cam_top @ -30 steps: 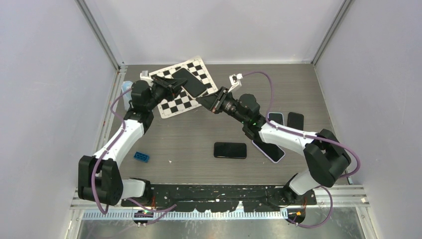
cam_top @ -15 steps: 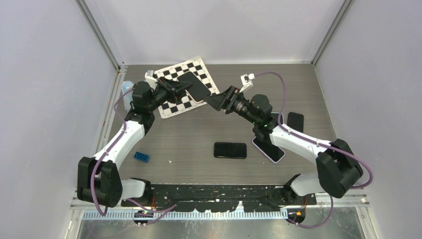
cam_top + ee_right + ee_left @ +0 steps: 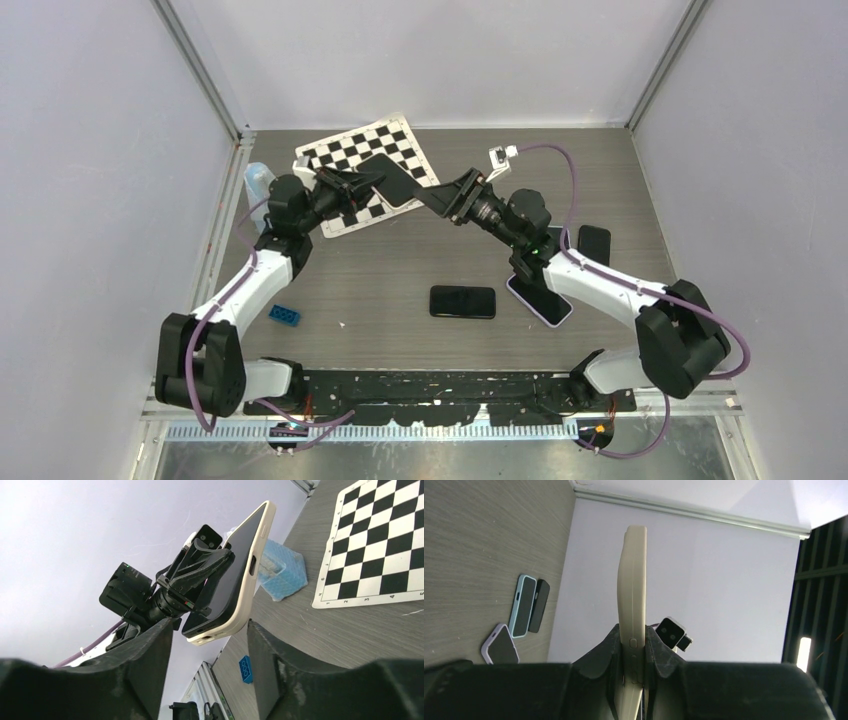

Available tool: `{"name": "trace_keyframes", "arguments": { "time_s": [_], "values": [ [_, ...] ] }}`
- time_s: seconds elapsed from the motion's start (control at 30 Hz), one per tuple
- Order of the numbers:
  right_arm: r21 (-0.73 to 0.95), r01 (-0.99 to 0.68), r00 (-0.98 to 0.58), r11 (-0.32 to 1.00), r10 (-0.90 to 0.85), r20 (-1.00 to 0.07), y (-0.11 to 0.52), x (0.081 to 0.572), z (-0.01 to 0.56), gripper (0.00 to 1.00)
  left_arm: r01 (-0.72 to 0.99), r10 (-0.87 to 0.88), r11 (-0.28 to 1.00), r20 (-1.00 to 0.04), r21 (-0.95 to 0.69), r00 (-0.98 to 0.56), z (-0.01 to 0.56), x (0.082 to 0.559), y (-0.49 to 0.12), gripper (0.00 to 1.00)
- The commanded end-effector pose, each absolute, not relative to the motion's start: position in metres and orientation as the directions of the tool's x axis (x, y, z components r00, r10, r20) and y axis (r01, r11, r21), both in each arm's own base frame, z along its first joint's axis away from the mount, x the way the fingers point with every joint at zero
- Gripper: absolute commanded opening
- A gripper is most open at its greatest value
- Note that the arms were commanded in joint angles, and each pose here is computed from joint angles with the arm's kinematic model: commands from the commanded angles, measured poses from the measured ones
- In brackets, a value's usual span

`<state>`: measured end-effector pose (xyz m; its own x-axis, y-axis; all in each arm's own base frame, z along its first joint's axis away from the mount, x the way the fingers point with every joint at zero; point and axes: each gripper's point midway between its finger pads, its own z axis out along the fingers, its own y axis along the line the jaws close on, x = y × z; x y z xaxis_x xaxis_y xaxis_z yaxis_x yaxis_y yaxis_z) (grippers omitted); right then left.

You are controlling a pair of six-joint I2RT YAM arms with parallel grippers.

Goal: Take the phone out of the phone case
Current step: Remove the phone case from the phone.

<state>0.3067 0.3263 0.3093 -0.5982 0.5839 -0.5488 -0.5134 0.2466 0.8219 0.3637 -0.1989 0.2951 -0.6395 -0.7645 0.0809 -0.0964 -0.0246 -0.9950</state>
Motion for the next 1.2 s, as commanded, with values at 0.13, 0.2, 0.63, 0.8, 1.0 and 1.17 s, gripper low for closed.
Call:
{"name": "trace_keyframes", "arguments": {
  "time_s": [0.13,0.2,0.63,0.8,1.0,1.17],
  "values": [
    [0.823,-0.531,-0.593,0.205,0.604,-0.533,0.335,0.317,0.318,0.53,-0.026,-0.748,-0.192,0.163,-0.981,-0.643,0.342,0.350,-0.196,0.00],
    [0.827,-0.523,-0.597,0.205,0.604,-0.528,0.337,0.319,0.313,0.51,-0.033,-0.750,-0.205,0.179,-0.978,-0.637,0.342,0.350,-0.195,0.00],
    [0.834,-0.482,-0.588,0.267,0.607,-0.534,0.338,0.333,0.279,0.47,-0.015,-0.774,-0.290,0.243,-0.957,-0.584,0.357,0.348,-0.191,0.00],
    [0.829,-0.487,-0.582,0.275,0.605,-0.543,0.340,0.337,0.271,0.50,0.013,-0.784,-0.303,0.241,-0.953,-0.573,0.368,0.347,-0.190,0.00],
    [0.820,-0.499,-0.576,0.280,0.600,-0.555,0.341,0.337,0.265,0.58,0.036,-0.786,-0.321,0.245,-0.946,-0.567,0.377,0.346,-0.188,0.00],
    [0.821,-0.498,-0.580,0.279,0.596,-0.555,0.343,0.339,0.259,0.62,0.038,-0.779,-0.337,0.256,-0.941,-0.572,0.381,0.343,-0.189,0.00]
  ]
}}
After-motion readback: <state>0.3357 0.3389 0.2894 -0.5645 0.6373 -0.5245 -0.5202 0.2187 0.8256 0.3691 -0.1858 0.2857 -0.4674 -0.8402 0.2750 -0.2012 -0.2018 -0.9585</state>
